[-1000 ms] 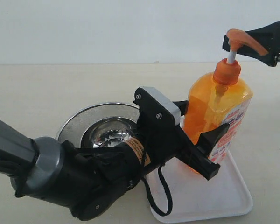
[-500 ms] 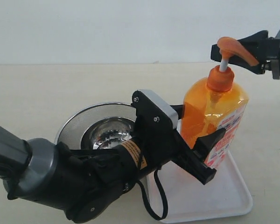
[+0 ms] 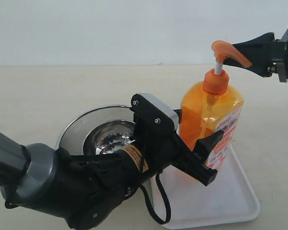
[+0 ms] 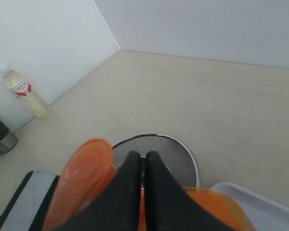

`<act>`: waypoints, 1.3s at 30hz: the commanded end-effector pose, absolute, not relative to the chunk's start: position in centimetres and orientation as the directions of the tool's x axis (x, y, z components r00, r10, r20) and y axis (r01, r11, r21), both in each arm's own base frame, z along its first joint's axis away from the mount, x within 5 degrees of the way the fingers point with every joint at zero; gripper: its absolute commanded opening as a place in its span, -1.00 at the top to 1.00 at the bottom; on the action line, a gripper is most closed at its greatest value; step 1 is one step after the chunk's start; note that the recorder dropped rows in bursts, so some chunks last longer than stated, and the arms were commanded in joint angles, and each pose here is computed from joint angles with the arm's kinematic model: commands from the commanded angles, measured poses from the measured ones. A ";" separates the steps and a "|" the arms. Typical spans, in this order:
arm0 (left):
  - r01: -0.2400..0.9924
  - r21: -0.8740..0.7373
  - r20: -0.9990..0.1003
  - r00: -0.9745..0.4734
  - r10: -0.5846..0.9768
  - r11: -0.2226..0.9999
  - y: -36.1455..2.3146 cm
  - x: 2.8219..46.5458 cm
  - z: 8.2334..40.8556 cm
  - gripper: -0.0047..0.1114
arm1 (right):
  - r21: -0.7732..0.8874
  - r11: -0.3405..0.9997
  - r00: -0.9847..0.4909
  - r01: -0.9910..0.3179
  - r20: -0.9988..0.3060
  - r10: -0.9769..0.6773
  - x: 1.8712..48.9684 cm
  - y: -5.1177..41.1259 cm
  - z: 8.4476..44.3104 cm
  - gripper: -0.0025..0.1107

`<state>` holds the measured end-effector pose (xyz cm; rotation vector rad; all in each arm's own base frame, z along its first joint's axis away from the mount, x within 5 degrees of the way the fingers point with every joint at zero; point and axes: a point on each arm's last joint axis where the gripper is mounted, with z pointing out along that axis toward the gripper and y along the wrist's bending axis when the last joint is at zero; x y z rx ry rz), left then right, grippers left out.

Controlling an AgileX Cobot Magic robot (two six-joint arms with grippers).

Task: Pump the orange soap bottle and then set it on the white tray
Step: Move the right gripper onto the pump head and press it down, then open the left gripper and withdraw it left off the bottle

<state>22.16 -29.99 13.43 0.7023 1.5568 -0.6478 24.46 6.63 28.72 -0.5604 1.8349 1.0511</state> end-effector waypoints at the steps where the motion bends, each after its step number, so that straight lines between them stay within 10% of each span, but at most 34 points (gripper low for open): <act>1: 0.744 0.005 -0.997 -0.051 0.064 0.668 -29.8 22.1 14.1 -0.10 | 0.419 0.518 -0.472 -0.746 -0.881 0.034 24.2 6.8 28.7 0.96; 7: 0.743 -0.023 -0.995 -0.081 0.055 0.668 -29.8 22.1 14.3 -0.63 | 0.418 0.522 -0.472 -0.743 -0.881 0.034 24.3 6.8 28.7 0.96; 25: 0.794 0.070 -0.925 -0.174 0.337 0.604 -28.2 20.3 19.2 -0.64 | 0.401 0.752 -0.519 -0.524 -0.850 0.091 26.1 5.0 27.6 0.96; 39: 0.799 0.080 -0.923 -0.167 0.348 0.596 -25.6 18.5 20.6 -0.64 | 0.443 0.691 -0.485 -0.571 -0.861 0.152 25.0 5.5 29.4 0.96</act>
